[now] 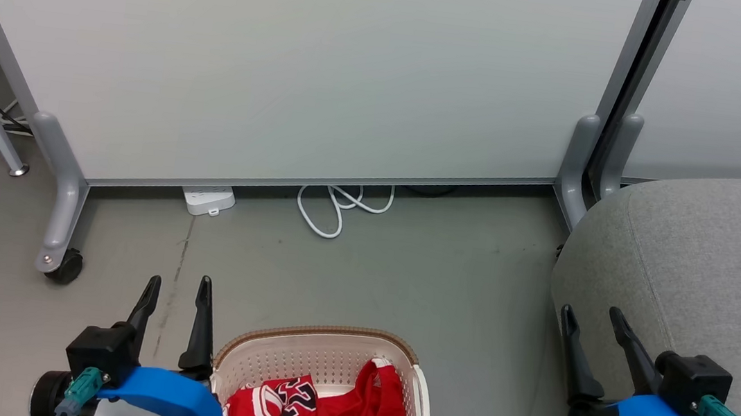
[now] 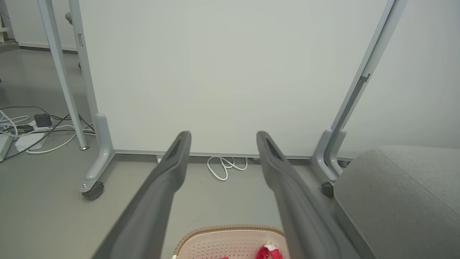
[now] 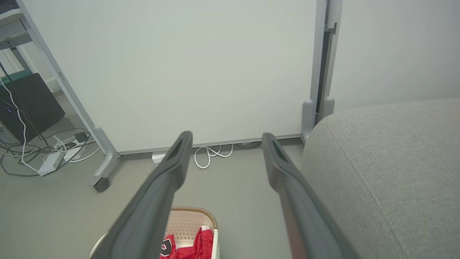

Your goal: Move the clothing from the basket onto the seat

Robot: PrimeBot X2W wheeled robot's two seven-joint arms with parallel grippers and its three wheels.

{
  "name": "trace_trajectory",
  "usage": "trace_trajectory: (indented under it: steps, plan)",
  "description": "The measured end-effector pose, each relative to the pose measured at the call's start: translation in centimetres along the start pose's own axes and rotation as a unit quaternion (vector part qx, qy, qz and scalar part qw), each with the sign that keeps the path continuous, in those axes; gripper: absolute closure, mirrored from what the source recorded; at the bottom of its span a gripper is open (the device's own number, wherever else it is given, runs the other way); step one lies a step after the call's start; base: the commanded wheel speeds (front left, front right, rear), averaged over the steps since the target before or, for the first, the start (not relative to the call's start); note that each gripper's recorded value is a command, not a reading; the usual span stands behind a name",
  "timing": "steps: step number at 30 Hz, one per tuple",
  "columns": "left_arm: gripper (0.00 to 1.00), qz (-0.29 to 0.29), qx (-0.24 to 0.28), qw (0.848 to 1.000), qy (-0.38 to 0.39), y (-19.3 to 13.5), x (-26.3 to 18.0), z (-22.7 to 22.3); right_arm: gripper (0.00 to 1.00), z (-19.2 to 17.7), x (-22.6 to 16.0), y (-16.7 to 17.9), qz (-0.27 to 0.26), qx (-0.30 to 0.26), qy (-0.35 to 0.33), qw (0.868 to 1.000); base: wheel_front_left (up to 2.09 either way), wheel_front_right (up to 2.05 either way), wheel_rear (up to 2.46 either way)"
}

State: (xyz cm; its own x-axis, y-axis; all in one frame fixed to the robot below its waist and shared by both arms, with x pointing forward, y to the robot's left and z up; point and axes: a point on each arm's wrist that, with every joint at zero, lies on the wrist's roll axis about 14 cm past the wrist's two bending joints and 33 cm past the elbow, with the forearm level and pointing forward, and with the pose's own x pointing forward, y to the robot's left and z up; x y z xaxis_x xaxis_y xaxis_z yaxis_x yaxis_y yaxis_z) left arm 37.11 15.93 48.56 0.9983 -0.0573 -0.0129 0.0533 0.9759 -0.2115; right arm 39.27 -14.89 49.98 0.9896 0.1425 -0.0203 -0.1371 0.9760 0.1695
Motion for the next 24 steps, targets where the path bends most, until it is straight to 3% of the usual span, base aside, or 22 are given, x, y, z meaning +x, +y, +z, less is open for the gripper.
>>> trace_trajectory:
  steps: [9,24]
  plan:
    - [0.0,-0.004,0.024,1.0,-0.003,-0.15,-0.13,-0.07,0.0,0.24,-0.02,0.25,0.006,-0.033,-0.006,0.999,0.0,0.0,0.0]
    - [0.0,-0.006,0.019,1.0,-0.009,-0.33,-0.12,-0.07,0.0,0.67,0.15,0.51,0.013,-0.064,-0.016,0.998,0.0,0.0,0.0]
